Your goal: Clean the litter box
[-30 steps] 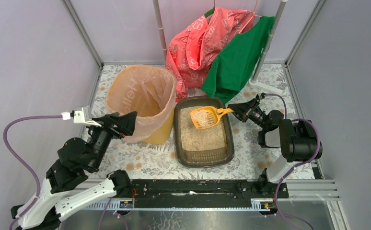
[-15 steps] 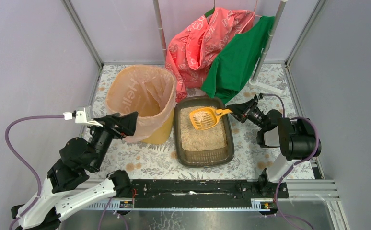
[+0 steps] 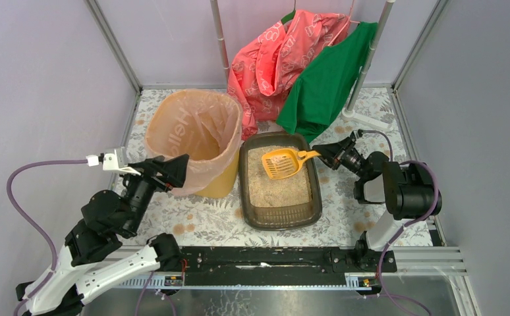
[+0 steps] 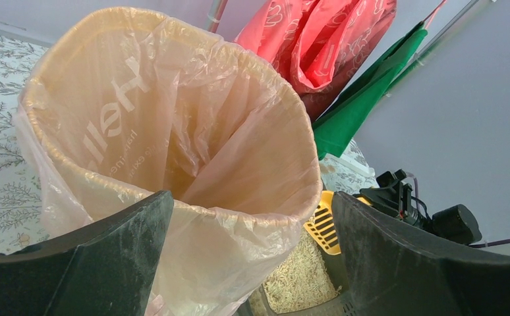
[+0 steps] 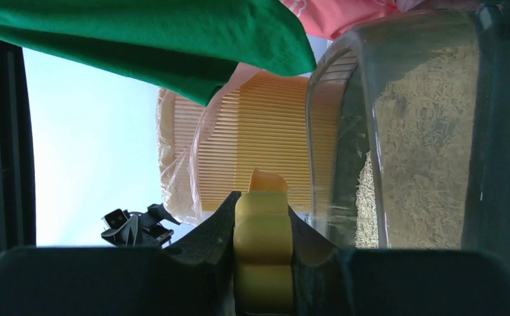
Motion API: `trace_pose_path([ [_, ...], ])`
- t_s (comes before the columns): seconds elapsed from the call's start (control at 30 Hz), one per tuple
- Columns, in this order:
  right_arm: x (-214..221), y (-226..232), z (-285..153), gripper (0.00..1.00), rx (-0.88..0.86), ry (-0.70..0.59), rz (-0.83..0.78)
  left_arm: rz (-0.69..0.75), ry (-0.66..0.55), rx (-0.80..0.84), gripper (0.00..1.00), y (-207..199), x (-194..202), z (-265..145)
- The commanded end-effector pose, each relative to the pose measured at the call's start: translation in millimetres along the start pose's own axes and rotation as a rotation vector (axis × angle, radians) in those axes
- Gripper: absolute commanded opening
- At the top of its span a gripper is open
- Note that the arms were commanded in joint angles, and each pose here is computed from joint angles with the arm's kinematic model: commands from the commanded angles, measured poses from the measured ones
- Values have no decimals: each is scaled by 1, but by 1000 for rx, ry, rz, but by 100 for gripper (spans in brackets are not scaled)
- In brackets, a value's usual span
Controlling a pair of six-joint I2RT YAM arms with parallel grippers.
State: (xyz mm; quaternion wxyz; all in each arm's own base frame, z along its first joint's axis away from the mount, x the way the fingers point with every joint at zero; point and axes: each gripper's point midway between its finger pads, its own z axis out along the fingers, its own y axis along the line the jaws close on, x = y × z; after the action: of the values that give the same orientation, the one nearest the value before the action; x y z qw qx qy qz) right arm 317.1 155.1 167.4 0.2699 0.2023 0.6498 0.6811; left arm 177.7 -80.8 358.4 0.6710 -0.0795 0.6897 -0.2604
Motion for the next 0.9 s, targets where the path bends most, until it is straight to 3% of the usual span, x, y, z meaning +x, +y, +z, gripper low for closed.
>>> trace_pose_path([
  [0.0, 9, 27, -2, 0, -97, 40, -141, -11, -31, -8, 99, 4, -5, -1],
  [0.07, -3, 24, -12, 0, -83, -18, -142, -10, -25, -6, 99, 3, -4, -1],
  [0.17, 12, 25, -4, 0, -91, 42, -143, -13, -24, -5, 99, 2, -2, 0],
  [0.4, -3, 16, -19, 0, -54, -22, -148, -8, -21, -9, 99, 5, -1, -2],
  [0.57, -8, -5, -17, 0, 84, -21, -240, -10, -24, -17, 99, 8, -1, -3],
  [0.7, -16, -15, -15, 0, 277, -9, -441, -1, -19, -24, 99, 8, 2, -1],
  [0.87, -22, 7, -10, 0, 282, -21, -496, 7, -17, -19, 99, 5, 5, 3],
])
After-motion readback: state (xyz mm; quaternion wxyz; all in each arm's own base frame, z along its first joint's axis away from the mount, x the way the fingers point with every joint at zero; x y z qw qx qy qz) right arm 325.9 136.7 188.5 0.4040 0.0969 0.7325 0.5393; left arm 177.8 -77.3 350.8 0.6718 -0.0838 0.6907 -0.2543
